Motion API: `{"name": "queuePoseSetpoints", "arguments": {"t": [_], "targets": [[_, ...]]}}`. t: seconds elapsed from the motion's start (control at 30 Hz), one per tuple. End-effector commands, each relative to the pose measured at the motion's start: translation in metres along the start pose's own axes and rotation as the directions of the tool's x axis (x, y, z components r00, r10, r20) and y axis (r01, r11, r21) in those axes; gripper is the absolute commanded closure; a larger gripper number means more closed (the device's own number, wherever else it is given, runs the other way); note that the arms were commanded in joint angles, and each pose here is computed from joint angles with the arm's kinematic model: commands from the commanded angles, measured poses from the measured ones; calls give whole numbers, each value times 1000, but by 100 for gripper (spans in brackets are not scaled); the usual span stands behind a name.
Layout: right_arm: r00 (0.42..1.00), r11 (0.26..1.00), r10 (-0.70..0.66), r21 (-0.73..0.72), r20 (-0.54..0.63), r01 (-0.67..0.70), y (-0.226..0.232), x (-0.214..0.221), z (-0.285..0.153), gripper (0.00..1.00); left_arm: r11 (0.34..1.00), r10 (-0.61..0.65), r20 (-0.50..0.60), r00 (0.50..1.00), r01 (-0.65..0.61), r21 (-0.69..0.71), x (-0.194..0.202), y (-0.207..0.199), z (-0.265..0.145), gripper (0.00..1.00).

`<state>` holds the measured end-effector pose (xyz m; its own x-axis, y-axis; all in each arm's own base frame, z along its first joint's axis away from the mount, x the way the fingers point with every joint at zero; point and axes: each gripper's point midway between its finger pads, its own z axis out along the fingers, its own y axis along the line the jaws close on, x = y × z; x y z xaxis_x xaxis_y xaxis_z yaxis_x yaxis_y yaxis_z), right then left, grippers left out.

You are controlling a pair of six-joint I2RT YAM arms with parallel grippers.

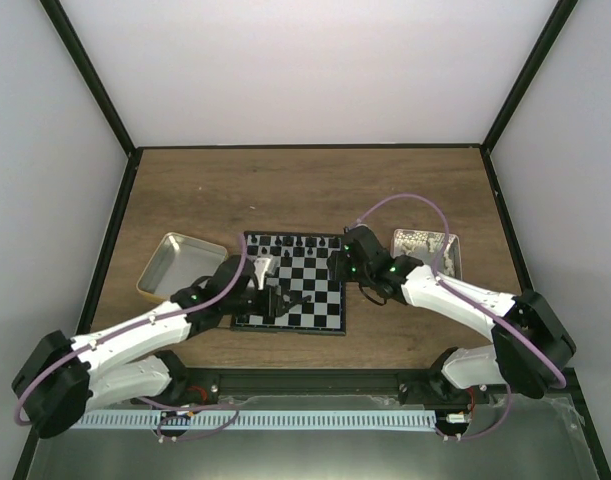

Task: Set up the chess pieces on the board
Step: Pick up the chess piece from the chessboard.

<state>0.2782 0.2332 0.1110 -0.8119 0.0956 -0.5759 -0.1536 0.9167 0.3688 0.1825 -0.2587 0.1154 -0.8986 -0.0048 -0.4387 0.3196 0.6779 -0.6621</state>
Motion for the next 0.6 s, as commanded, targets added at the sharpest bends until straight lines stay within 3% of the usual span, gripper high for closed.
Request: {"name": "queuePoseSetpoints", "arguments": {"t": [0.0,0.23,0.57], "targets": [[999,1000,7,-17,43,-6,3,-10,-6,48,984,174,6,985,-174,-45,9,-10,12,44],[997,1000,-19,-2,71,20,2,-17,-10,48,885,307,-45,951,-302,-353,13,27,31,54],[996,999,-32,9,80,31,-1,-18,-11,48,809,399,-214,892,-452,-375,23,37,58,57]]}}
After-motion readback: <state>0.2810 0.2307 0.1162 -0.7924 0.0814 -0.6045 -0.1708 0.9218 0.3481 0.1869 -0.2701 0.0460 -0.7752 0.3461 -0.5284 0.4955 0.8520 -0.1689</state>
